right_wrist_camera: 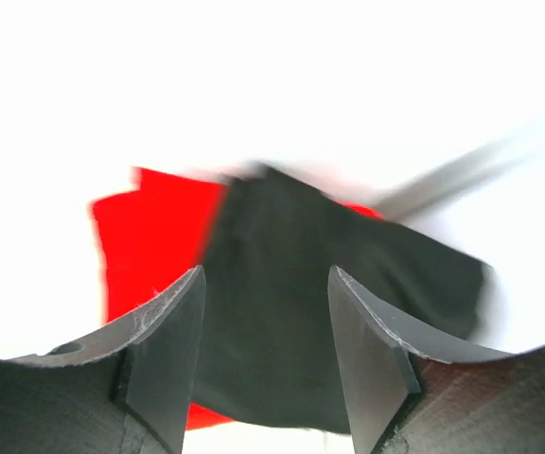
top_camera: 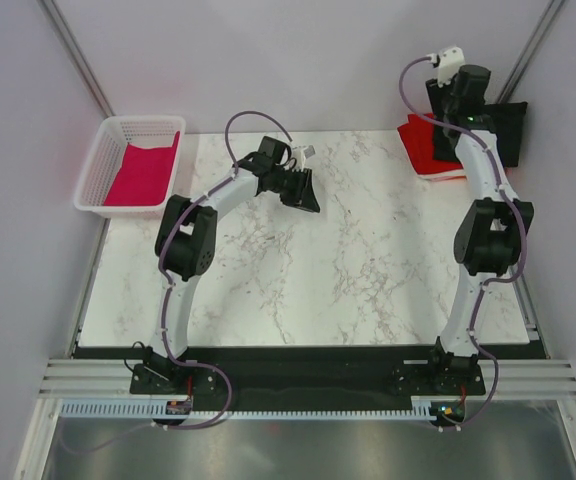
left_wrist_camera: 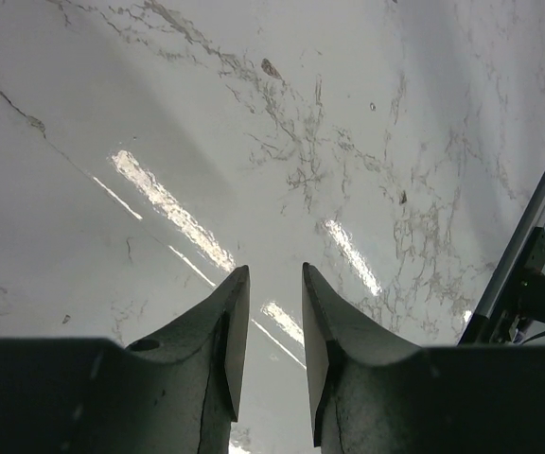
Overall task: Fold and stack the t-shirts
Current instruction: Neatly place the folded tshirt to the corner
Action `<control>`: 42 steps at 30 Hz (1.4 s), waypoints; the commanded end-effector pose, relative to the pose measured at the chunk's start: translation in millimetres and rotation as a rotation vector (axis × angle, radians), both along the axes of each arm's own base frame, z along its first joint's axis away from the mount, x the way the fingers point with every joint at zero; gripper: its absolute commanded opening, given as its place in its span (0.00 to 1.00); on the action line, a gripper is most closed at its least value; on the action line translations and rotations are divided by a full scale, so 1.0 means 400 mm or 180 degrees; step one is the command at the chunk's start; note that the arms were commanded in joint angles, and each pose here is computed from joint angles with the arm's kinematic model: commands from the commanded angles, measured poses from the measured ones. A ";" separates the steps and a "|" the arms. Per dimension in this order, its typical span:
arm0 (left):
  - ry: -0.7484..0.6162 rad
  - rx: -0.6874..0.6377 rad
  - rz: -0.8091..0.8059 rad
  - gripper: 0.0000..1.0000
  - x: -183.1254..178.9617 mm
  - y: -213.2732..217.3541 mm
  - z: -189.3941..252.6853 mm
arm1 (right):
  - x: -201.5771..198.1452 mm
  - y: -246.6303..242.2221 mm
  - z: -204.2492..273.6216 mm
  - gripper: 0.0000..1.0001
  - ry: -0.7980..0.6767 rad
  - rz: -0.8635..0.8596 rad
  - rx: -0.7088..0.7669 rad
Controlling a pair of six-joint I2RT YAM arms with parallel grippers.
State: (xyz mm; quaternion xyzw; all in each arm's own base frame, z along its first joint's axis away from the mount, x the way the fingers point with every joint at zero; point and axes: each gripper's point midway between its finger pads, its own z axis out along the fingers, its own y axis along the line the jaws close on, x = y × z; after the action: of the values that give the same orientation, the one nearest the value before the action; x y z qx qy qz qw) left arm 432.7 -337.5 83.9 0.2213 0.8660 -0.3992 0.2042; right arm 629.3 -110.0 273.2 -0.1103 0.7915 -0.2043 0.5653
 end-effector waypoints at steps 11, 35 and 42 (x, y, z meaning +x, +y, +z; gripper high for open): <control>-0.0186 0.0020 -0.0026 0.36 -0.011 0.031 0.055 | 0.072 0.059 -0.173 0.54 0.0313 -0.0057 0.0020; -0.0219 0.0075 0.0011 0.36 0.003 0.039 0.046 | 0.133 -0.013 -0.316 0.41 0.0408 -0.0371 -0.0188; -0.0251 0.0114 0.0016 0.36 0.004 0.043 0.045 | 0.132 -0.032 -0.327 0.24 0.0406 -0.0445 -0.0226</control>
State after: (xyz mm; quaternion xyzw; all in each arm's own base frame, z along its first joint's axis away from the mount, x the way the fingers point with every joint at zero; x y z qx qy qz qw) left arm 426.5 -321.6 65.1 0.2071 0.8823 -0.3800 0.1851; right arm 674.3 -110.6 121.0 -0.1074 0.8428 -0.2407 0.4692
